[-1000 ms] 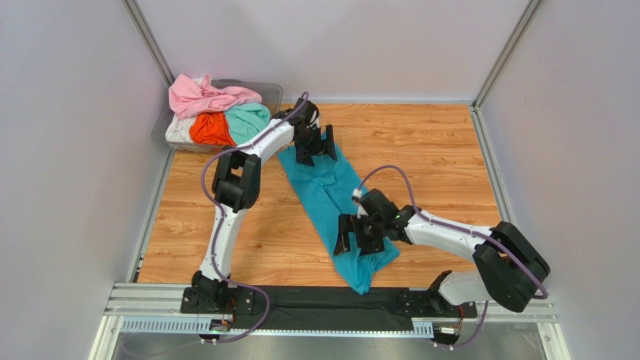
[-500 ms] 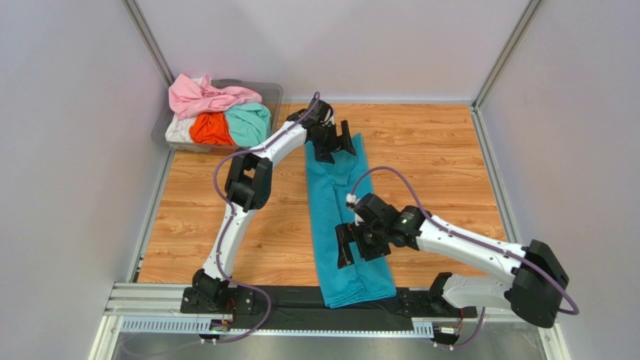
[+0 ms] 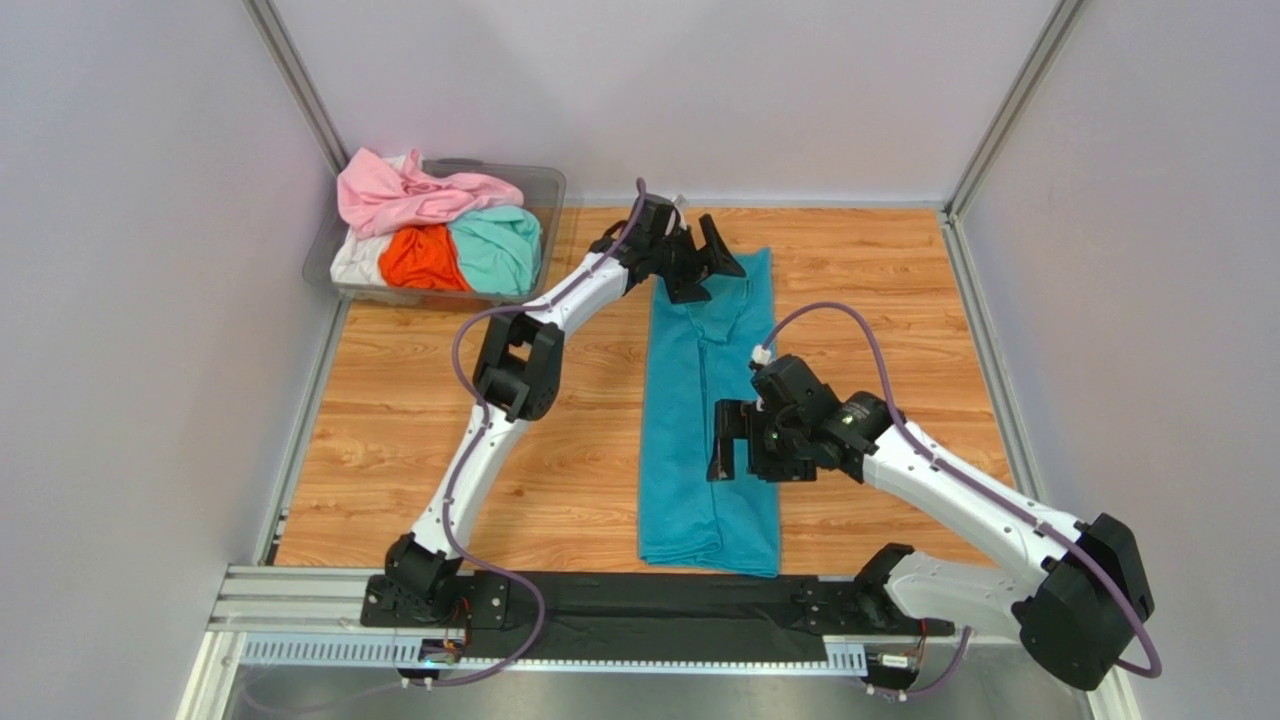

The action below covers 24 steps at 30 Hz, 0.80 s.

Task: Fold and stack the t-shirts
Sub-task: Fold the tshirt

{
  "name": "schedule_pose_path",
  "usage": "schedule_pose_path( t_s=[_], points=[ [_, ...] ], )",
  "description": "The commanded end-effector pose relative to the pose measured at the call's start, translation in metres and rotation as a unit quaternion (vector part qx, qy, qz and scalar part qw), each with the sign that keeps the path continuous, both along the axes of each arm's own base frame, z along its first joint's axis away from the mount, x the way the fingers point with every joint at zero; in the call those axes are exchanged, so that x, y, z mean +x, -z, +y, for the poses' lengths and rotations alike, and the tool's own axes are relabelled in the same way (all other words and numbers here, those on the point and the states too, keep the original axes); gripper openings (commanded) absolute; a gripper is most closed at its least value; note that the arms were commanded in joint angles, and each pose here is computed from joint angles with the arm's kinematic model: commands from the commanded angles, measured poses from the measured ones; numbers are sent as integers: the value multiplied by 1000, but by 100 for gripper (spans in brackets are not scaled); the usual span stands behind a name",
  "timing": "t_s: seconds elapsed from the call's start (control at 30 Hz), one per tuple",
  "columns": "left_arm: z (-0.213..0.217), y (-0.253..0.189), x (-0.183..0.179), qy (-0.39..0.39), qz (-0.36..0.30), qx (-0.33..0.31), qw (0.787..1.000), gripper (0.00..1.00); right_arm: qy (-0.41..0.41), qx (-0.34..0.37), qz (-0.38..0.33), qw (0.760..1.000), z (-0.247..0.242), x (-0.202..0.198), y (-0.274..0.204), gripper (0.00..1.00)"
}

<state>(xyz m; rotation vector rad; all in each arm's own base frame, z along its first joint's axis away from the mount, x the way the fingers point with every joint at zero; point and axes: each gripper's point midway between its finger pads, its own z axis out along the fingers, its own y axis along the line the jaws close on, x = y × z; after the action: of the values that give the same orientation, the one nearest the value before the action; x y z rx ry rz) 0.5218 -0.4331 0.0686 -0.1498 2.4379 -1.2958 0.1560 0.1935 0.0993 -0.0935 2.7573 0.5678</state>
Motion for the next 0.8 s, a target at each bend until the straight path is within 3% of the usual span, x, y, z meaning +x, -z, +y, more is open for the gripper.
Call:
schedule_pose_path(
  t_s=[0.0,0.07,0.1,0.13,0.17,0.3,0.43,0.47,0.5,0.57,0.6,0.77],
  points=[
    [-7,-107,-14,37,-75,-58,995,100,22,-1,-48,999,-1,22,-22,100],
    [7,-125,-24,46,-107,-23,993,100,27,-10,-57,998,-3,29,-23,100],
    [16,-169,-31,42,-146,-23,988,100,31,-11,-59,998,-4,33,-25,100],
    [23,-174,-40,55,-160,-5,986,100,31,-9,-63,998,-3,35,-27,100],
    [32,-212,-54,58,-190,-11,980,100,42,-18,-76,996,-6,42,-29,100],
    [67,-223,-105,76,-194,29,978,100,61,-27,-95,993,-9,60,-36,100],
    [117,-203,-156,46,-176,88,979,100,75,-20,-112,991,-1,81,-46,100],
    [134,-218,-170,25,-198,95,975,100,77,-29,-106,991,-1,85,-40,100],
    [147,-183,-186,25,-166,120,979,100,77,-33,-106,991,0,89,-40,100],
    [167,-188,-215,16,-179,120,976,100,79,-48,-106,990,2,100,-33,100],
    [179,-156,-231,14,-149,140,979,100,81,-57,-104,990,2,104,-28,100],
    [225,-137,-290,-8,-153,158,975,100,79,-83,-81,990,12,126,-1,100]
  ],
)
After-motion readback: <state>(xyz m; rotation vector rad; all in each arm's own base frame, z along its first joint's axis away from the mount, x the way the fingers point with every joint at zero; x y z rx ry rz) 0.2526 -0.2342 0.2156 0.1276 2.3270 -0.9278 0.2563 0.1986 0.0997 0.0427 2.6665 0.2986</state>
